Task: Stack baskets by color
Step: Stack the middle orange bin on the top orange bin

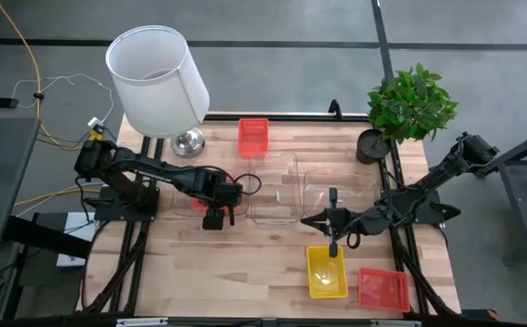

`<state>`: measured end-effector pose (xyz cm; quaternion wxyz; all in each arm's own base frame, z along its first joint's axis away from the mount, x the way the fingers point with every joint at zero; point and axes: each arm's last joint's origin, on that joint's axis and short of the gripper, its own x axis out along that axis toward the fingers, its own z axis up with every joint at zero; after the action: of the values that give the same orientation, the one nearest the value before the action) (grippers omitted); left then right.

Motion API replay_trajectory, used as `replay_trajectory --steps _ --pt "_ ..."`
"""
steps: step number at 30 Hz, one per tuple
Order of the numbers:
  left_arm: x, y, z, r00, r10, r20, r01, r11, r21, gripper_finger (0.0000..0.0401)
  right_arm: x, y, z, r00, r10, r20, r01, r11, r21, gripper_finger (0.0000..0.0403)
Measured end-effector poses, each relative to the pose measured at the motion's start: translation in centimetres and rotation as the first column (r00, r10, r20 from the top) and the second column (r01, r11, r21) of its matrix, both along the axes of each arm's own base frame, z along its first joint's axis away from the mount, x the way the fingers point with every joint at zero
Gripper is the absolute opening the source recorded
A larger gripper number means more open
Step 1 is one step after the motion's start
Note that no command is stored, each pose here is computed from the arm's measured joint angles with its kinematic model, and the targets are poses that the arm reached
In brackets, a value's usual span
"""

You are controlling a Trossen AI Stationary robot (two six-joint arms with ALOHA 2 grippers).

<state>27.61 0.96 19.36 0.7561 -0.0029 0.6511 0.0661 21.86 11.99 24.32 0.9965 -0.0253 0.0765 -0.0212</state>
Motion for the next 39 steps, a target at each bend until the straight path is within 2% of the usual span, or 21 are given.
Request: replay_trajectory --steps 15,18,21,23,25,37,39 --pt "0.7 0.1 -2.9 0.993 -0.022 -0.12 0.023 1.0 0.006 0.0191 0.0 0.0 -0.1 1.0 0.0 -0.006 0.0 1.0 -0.004 0.0" --pt "0.8 0.1 -2.9 0.993 -0.002 -0.12 0.002 1.0 0.003 0.0159 0.0 0.0 -0.1 1.0 0.0 -0.006 0.0 1.0 -0.004 0.0" --pt "0.7 0.0 -2.7 0.993 0.01 -0.117 -0.009 1.0 0.002 0.0098 0.0 0.0 -0.1 1.0 0.0 -0.006 0.0 1.0 -0.004 0.0" --pt "0.5 0.1 -2.1 0.993 0.011 -0.115 -0.011 1.0 0.004 0.0045 0.0 0.0 -0.1 1.0 0.0 -0.006 0.0 1.0 -0.004 0.0" --pt "0.4 0.1 -1.4 0.993 0.021 -0.116 -0.021 1.0 0.005 0.0012 0.0 0.0 -0.1 1.0 0.0 -0.005 0.0 1.0 -0.003 0.0" --pt "0.2 -0.1 6.5 0.991 0.097 -0.094 -0.097 0.995 -0.001 0.0002 0.0 0.0 -0.1 1.0 0.0 -0.006 0.0 1.0 -0.004 0.0" --pt "0.4 -0.2 8.1 0.992 0.106 -0.074 -0.105 0.994 0.021 0.0001 0.0 0.0 -0.1 1.0 0.0 -0.005 0.0 1.0 -0.003 0.0"
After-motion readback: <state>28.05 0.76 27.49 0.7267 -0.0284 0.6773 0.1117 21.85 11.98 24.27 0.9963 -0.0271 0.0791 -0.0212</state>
